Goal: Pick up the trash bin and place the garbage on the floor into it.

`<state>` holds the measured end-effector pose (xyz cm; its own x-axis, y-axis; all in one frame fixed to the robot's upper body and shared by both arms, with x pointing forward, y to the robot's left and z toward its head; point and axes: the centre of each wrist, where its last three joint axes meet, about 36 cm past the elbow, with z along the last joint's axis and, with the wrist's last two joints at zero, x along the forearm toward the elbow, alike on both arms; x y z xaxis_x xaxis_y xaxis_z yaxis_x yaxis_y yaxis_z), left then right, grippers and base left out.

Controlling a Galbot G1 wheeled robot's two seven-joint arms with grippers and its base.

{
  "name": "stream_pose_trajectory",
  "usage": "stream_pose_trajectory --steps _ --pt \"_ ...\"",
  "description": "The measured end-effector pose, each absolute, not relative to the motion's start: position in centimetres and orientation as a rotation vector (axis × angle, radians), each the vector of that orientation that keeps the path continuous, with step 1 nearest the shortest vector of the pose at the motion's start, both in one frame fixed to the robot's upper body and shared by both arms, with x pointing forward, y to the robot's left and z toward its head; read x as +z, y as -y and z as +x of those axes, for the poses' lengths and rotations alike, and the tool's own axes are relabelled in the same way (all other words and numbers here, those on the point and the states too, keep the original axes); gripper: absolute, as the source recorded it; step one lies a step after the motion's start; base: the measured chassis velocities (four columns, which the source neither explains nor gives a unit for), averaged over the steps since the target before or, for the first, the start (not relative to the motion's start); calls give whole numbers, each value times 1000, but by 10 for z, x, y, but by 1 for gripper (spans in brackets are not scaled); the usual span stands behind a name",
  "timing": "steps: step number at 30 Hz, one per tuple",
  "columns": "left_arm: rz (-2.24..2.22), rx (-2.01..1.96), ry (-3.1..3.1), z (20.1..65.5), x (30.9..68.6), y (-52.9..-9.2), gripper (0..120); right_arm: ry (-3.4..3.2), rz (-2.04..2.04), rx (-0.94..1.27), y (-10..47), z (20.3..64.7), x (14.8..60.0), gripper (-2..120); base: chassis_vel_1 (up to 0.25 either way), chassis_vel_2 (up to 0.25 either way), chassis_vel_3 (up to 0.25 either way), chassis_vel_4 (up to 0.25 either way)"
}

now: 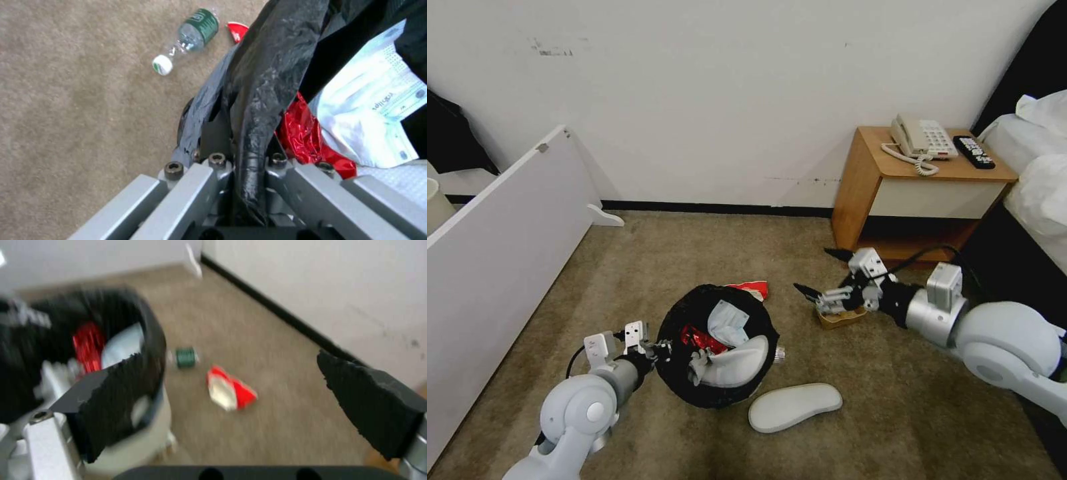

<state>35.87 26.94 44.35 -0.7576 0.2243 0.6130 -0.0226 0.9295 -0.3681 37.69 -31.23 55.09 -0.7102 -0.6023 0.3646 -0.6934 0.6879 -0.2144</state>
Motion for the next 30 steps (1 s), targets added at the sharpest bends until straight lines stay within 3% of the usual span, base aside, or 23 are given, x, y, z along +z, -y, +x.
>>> stream_pose_trajectory --steps 6,15,30 --pt "-124 471 2405 360 445 -275 1 2567 999 590 323 371 523 100 0 0 0 0" --pt "-100 479 2417 359 447 -282 1 2409 915 762 353 353 442 100 0 0 0 0" --pt "-74 491 2429 351 451 -288 1 2232 883 1053 386 344 381 100 0 0 0 0"
